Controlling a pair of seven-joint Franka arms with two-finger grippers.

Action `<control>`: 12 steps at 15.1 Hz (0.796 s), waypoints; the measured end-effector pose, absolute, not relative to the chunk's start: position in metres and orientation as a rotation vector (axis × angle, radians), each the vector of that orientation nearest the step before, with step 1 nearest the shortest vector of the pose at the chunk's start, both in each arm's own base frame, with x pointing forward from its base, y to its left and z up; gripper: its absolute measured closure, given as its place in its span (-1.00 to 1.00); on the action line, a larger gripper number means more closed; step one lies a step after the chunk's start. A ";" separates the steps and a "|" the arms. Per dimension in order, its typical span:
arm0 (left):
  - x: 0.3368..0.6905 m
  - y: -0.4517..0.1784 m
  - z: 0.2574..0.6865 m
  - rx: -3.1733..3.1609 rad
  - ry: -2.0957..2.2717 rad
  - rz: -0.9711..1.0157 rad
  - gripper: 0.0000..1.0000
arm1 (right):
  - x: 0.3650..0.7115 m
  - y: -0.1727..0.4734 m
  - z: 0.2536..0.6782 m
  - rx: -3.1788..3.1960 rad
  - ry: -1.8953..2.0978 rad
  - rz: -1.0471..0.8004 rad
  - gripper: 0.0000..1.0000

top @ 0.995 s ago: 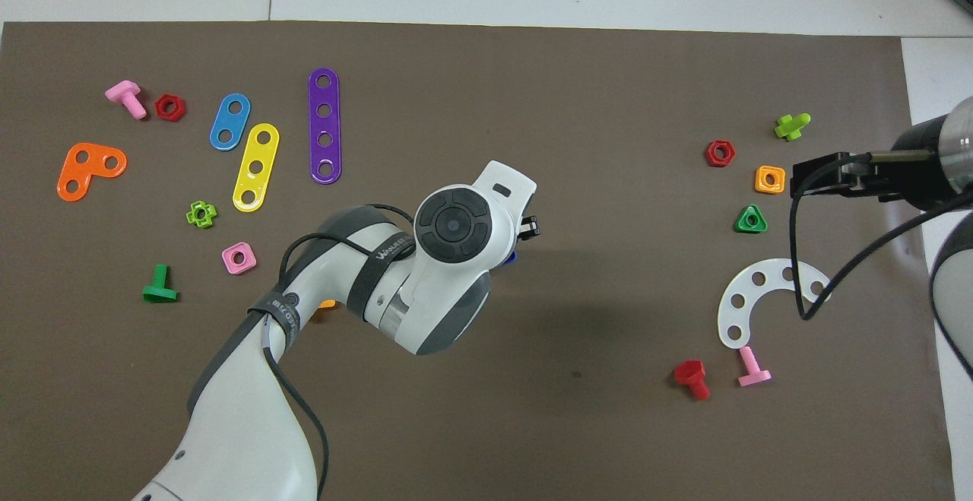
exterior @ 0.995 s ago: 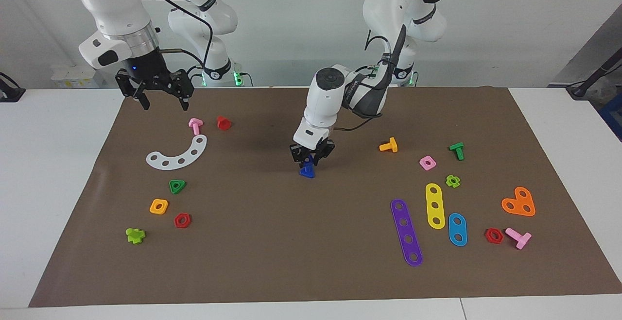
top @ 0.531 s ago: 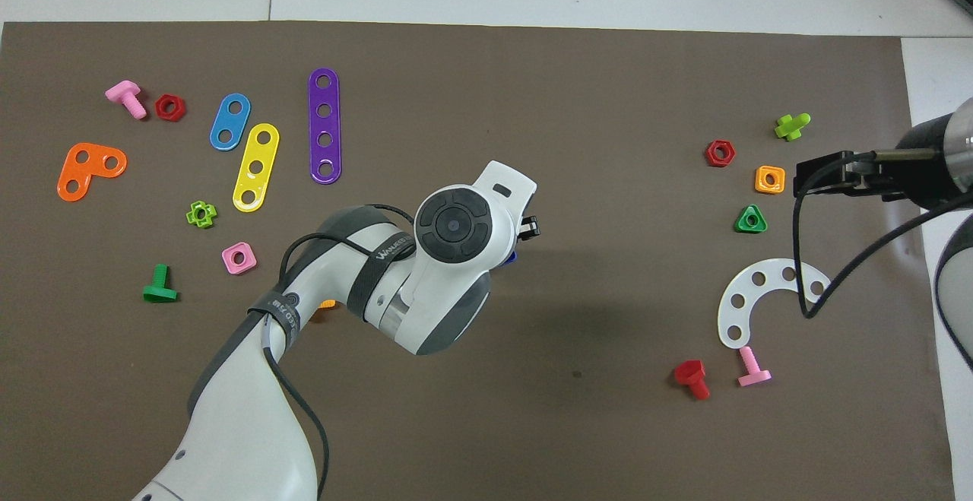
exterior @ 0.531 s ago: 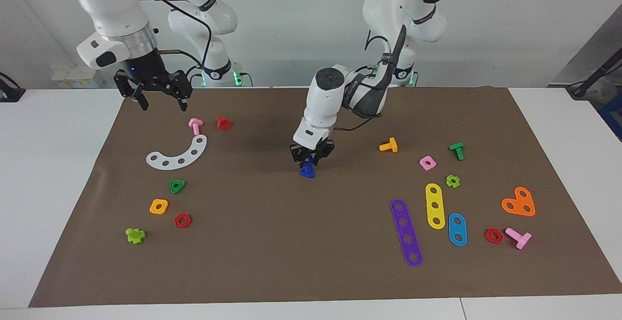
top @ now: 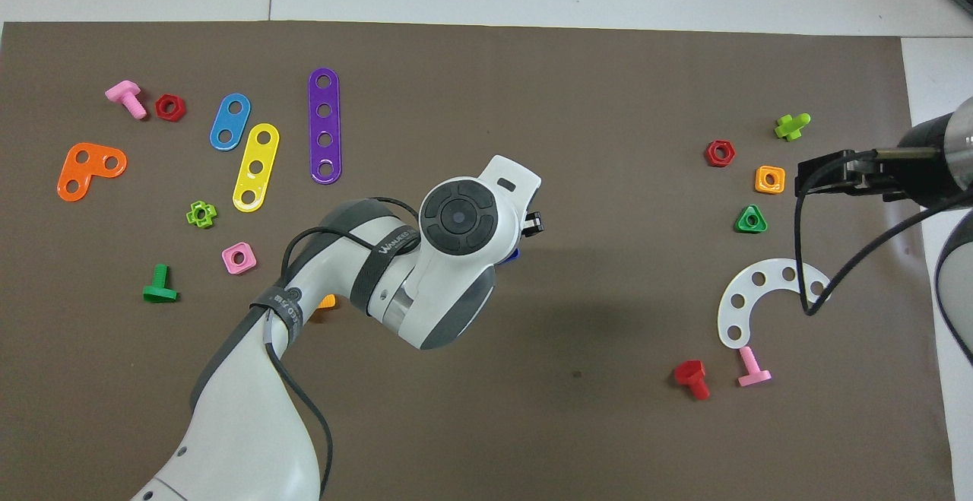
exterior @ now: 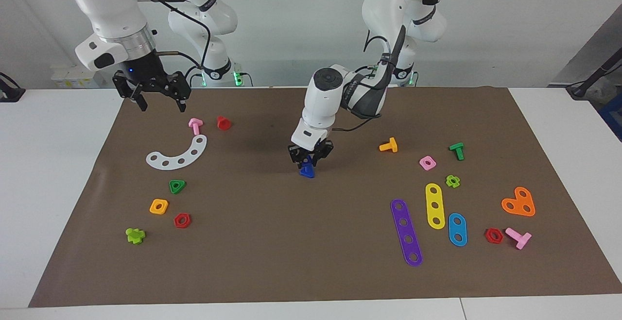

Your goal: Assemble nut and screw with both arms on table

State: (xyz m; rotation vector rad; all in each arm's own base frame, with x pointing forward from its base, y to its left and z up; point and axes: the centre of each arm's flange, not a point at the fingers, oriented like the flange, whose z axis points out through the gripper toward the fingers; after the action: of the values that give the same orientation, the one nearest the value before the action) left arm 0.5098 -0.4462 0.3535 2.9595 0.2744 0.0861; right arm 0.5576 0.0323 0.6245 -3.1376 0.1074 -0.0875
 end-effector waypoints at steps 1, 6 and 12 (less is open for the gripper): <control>0.510 -0.446 0.353 2.960 0.276 0.086 0.06 | 0.558 0.032 0.624 -3.136 0.108 -0.087 -1.00; 0.511 -0.445 0.350 2.967 0.273 0.088 0.06 | 0.559 0.033 0.624 -3.135 0.106 -0.100 -1.00; 0.508 -0.442 0.340 3.004 0.230 0.118 0.06 | 0.559 0.033 0.624 -3.134 0.106 -0.100 -1.00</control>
State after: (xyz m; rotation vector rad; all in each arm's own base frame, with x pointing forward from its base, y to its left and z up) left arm 0.5081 -0.4423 0.3401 3.0041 0.2298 0.1183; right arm 0.5594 0.0332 0.6236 -3.1345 0.1057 -0.0998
